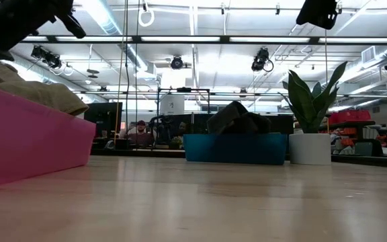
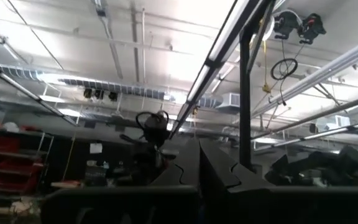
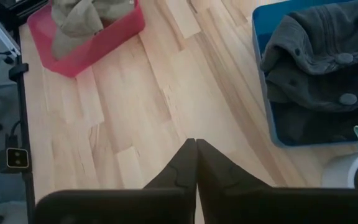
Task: Pick & Place hat
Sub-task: Return to Home Position
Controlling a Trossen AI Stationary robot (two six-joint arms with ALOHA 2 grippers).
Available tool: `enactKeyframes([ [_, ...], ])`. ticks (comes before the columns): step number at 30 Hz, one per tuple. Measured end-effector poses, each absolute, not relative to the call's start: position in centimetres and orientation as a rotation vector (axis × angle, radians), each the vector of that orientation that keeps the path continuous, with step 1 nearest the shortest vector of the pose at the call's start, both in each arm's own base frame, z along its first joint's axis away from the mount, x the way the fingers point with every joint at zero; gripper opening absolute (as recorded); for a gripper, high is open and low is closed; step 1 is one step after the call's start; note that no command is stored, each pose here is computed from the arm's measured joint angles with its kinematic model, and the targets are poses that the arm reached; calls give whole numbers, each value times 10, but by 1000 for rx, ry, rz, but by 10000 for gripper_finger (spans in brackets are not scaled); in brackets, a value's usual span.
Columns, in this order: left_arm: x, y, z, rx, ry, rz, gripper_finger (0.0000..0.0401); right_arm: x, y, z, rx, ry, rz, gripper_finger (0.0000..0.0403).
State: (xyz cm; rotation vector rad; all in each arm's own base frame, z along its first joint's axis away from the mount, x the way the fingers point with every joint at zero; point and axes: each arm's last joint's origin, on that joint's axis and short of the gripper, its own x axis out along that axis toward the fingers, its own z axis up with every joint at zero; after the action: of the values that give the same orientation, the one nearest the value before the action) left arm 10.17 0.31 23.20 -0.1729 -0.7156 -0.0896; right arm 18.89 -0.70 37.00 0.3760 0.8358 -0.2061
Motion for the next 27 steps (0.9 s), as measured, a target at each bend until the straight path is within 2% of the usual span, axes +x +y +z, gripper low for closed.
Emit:
enactKeyframes([
  [7, 103, -3, 222, -158, -586, -6, 1, 189, -7, 370, 410, 833, -223, 8],
  [21, 88, -5, 206, -125, -431, 36, 2, 189, -7, 370, 438, 830, -236, 9],
  [27, 93, -6, 192, -138, -253, 33, 1, 189, -7, 370, 473, 830, -252, 9],
])
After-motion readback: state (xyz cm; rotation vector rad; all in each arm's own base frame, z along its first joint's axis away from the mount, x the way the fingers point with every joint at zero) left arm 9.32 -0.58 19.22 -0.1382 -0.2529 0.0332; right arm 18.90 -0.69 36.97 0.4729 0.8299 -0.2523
